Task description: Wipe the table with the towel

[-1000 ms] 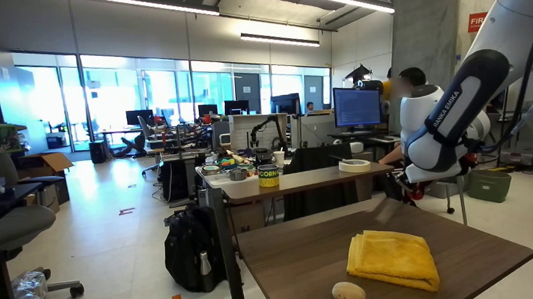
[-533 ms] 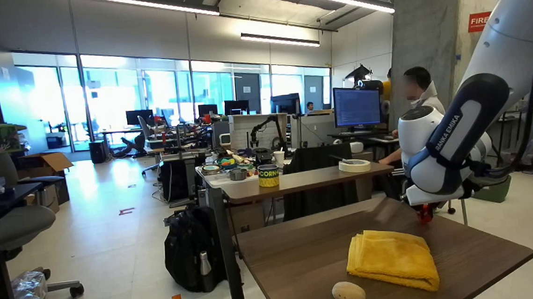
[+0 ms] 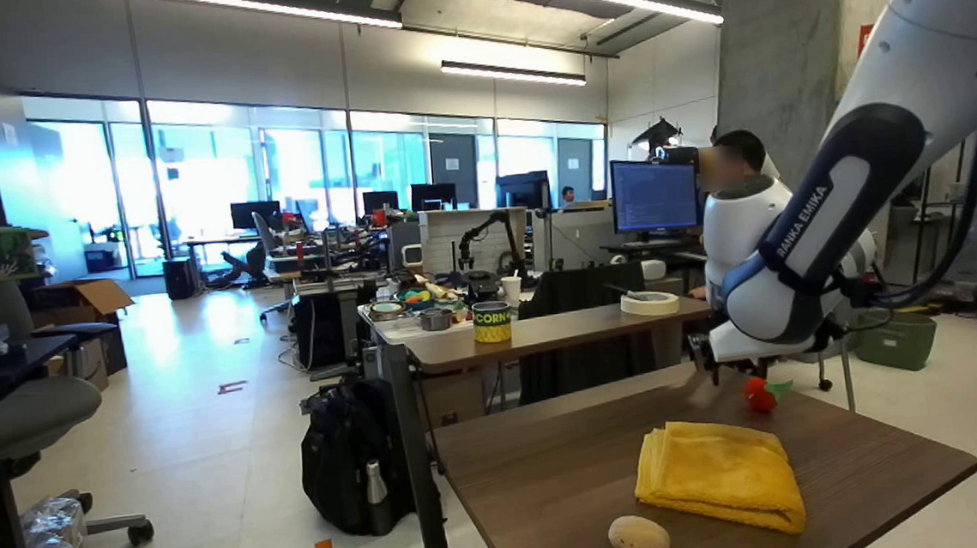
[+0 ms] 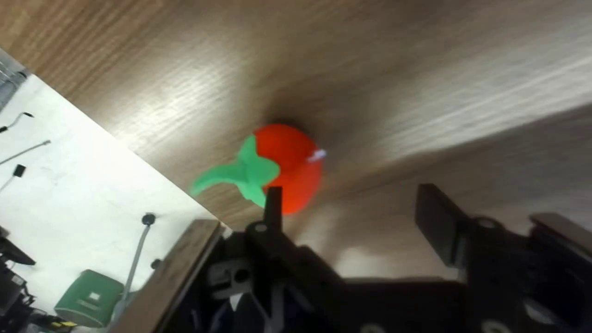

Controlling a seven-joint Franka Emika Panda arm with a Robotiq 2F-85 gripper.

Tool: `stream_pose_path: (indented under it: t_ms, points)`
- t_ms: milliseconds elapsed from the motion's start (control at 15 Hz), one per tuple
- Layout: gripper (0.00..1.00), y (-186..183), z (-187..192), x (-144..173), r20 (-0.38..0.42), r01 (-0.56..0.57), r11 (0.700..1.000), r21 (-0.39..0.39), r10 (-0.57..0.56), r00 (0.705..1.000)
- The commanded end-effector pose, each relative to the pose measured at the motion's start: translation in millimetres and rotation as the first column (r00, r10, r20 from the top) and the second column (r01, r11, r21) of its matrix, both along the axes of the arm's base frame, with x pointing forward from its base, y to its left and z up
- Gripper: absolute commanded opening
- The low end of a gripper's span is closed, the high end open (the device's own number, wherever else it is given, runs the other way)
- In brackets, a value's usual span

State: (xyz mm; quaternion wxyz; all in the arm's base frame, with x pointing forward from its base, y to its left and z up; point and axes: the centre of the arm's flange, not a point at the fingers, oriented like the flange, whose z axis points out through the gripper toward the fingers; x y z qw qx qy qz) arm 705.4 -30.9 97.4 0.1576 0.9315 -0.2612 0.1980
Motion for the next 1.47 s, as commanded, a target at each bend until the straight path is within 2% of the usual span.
stream_pose_path:
  t_ms: [0, 133, 333, 400, 600, 800, 933, 1000, 1067, 1133, 1400]
  points:
    - [1.0, 71, 62, -23, 0.086, -0.128, 0.988, 0.09, 0.121, 0.989]
    - [1.0, 111, 72, -25, 0.096, -0.2, 0.966, 0.165, 0.187, 0.978]
    - [1.0, 152, 56, -32, 0.004, -0.231, 0.936, 0.266, 0.238, 0.971]
    - [1.0, 157, 42, -34, -0.036, -0.215, 0.935, 0.281, 0.234, 0.971]
    - [1.0, 149, 13, -49, -0.17, -0.137, 0.949, 0.284, 0.19, 0.967]
    - [1.0, 125, -3, -61, -0.26, -0.071, 0.963, 0.26, 0.14, 0.955]
    - [1.0, 114, -13, -66, -0.313, -0.048, 0.96, 0.276, 0.137, 0.94]
    - [1.0, 112, -20, -69, -0.334, -0.067, 0.948, 0.312, 0.175, 0.926]
    - [1.0, 113, -30, -71, -0.34, -0.105, 0.936, 0.337, 0.224, 0.913]
    - [1.0, 115, -21, -69, -0.307, -0.081, 0.956, 0.282, 0.17, 0.936]
    - [1.0, 113, -25, -70, -0.312, -0.083, 0.954, 0.287, 0.175, 0.934]
